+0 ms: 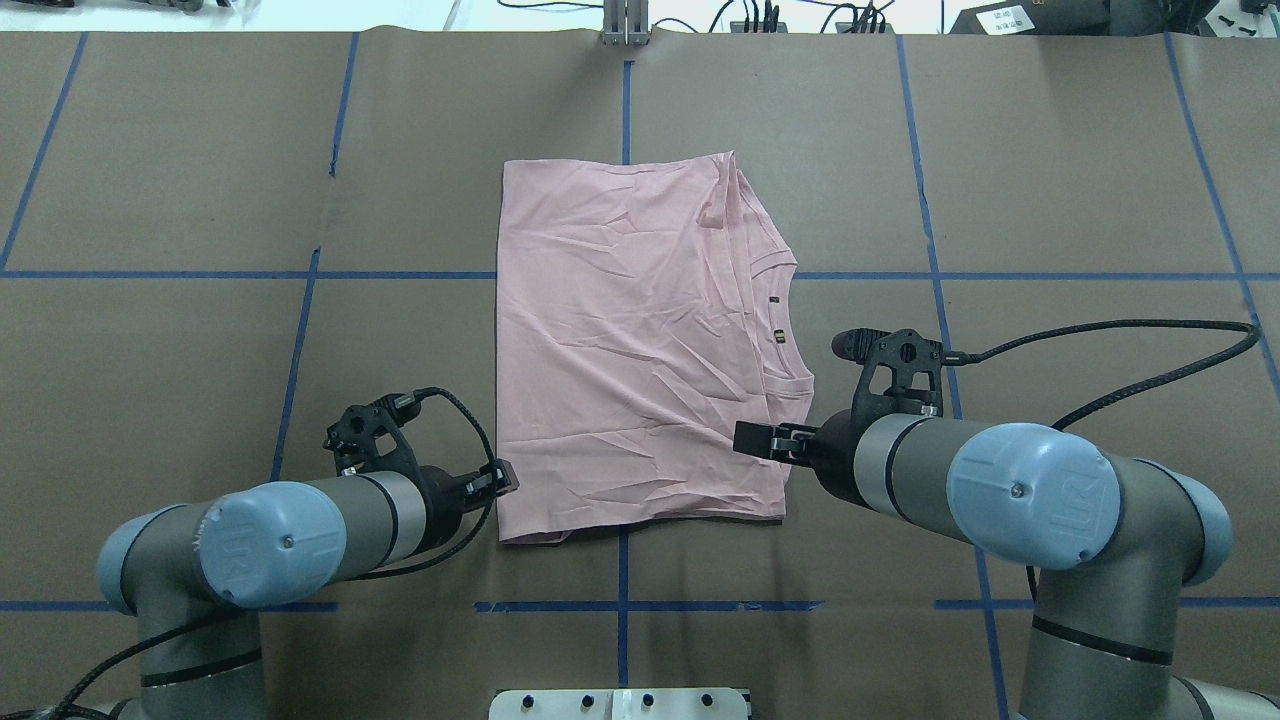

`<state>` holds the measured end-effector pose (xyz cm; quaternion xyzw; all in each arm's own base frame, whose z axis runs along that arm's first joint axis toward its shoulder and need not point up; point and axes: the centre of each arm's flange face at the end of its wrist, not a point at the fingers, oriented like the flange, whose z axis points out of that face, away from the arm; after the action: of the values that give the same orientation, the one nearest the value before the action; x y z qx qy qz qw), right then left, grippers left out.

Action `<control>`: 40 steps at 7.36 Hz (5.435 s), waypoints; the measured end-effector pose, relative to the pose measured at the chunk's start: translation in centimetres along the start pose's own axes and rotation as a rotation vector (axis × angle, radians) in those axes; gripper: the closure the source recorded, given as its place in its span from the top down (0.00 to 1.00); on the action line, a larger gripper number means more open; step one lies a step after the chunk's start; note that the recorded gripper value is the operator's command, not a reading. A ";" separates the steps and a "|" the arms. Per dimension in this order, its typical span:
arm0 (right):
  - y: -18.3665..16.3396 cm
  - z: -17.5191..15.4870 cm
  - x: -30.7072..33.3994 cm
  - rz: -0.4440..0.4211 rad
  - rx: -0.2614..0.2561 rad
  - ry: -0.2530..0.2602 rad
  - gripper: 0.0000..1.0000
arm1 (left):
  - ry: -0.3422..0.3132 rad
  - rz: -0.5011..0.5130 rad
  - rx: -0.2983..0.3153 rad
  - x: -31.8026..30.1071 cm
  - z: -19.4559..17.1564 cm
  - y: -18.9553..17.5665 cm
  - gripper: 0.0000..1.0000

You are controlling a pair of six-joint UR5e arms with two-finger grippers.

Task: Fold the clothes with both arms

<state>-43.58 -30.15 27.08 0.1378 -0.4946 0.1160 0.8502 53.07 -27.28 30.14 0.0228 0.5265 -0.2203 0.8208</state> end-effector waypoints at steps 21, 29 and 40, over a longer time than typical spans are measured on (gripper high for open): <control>4.5 6.9 -5.8 0.275 0.025 0.163 0.75 | 0.000 0.033 -0.040 1.3 0.6 2.9 0.00; 6.2 10.8 -3.7 0.371 0.059 0.334 0.62 | 0.009 0.031 -0.042 1.7 0.3 3.1 0.00; 6.1 11.1 -4.0 0.319 0.052 0.345 0.58 | 0.012 0.032 -0.042 1.7 0.2 3.1 0.00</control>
<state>-56.58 -28.56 29.55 0.0578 -0.3545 0.2835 0.8891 55.04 -25.12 28.15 0.0150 0.5354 -0.1960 0.8214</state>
